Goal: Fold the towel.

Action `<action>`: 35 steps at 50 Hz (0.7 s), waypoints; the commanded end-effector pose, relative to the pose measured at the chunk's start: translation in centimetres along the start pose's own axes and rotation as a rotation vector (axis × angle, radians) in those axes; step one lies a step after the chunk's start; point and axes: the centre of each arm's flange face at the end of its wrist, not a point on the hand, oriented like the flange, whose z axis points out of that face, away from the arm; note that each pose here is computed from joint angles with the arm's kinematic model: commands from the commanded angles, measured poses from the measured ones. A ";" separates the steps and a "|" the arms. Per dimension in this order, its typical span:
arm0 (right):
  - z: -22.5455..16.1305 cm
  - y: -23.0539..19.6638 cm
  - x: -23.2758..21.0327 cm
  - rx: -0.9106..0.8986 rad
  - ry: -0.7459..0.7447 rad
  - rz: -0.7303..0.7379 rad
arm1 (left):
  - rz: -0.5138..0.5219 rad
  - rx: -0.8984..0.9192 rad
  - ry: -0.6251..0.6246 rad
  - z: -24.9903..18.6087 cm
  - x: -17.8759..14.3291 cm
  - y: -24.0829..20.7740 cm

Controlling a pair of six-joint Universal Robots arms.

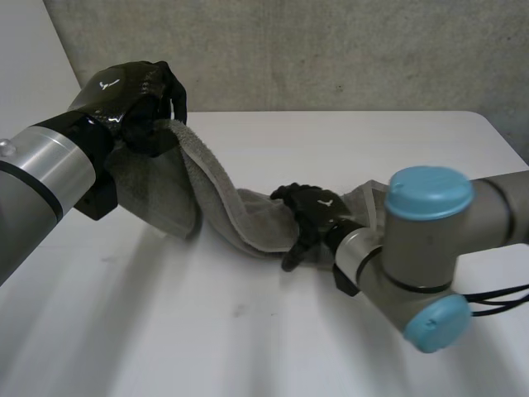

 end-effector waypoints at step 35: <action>0.6 -7.1 6.3 0.297 0.295 -0.070 | -0.005 -0.069 -0.061 0.1 -2.0 2.1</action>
